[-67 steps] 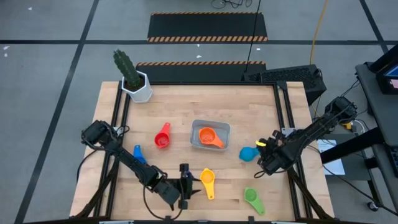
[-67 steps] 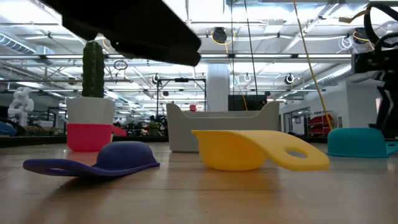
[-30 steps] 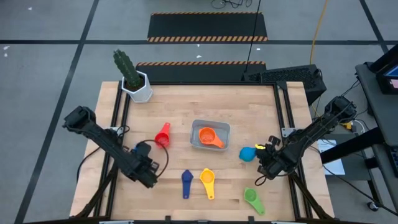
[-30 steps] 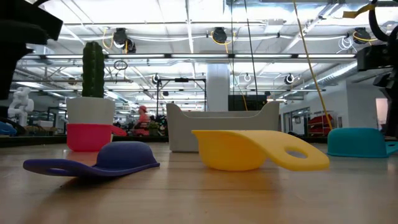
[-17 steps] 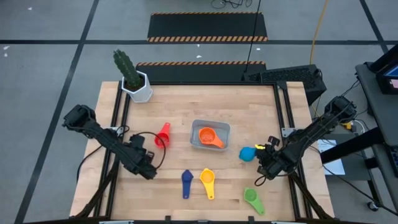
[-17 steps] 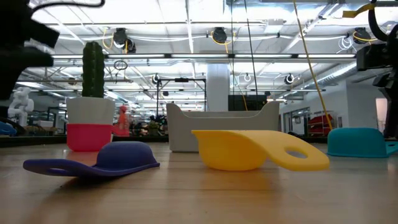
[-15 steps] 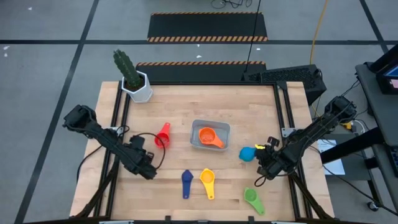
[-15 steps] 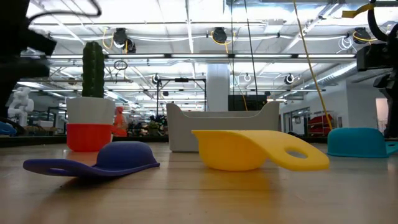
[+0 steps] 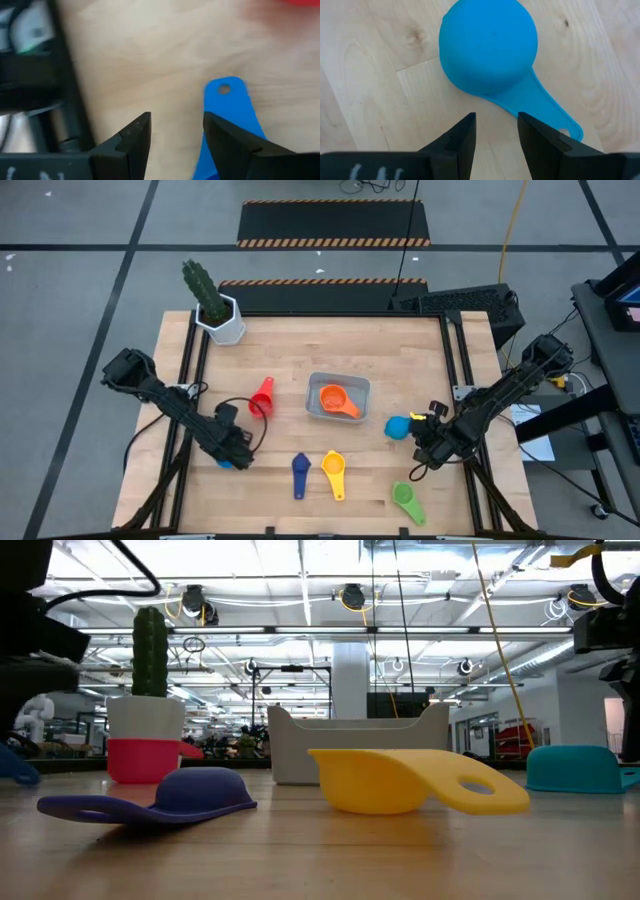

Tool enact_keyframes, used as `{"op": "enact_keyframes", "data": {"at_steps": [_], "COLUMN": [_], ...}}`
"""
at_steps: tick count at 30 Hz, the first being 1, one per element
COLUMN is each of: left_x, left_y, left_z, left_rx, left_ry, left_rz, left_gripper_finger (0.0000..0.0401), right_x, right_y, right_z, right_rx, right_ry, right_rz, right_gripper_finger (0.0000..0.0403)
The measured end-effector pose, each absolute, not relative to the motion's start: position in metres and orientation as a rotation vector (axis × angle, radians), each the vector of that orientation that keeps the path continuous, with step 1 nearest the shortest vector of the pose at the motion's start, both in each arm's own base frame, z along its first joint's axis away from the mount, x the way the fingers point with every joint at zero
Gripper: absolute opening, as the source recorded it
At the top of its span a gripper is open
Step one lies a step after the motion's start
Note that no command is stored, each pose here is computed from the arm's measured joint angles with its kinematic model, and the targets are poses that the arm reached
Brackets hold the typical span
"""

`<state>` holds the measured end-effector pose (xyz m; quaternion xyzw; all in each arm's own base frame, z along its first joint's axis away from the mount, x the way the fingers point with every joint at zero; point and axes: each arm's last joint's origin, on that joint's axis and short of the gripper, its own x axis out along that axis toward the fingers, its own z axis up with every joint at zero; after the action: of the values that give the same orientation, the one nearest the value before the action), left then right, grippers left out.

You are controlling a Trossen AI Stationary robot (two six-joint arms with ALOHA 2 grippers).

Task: Nest measuring cups in basket
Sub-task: Stack the blue measuring cup into the orange measuring cup

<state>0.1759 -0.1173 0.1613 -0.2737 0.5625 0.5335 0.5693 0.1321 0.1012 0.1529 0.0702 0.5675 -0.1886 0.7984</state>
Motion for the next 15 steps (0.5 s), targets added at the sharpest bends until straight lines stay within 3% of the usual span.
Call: {"op": "enact_keyframes", "data": {"at_steps": [9,15], "left_x": [0.198,0.211], "left_y": [-0.129,-0.138], "left_z": [0.157,0.172], "left_rx": [-0.677,-0.545], "left_ry": [1.225,1.27], "left_rz": [0.942,0.723], "left_gripper_finger": [0.0184,0.0184], "right_x": [0.132,0.132], "right_y": [0.101,0.101], "right_z": [0.153,0.153], "right_rx": [0.151,0.151], "right_ry": [1.218,1.217], "right_rz": [-0.405,-0.404], "right_gripper_finger": [0.0139,0.0139]}}
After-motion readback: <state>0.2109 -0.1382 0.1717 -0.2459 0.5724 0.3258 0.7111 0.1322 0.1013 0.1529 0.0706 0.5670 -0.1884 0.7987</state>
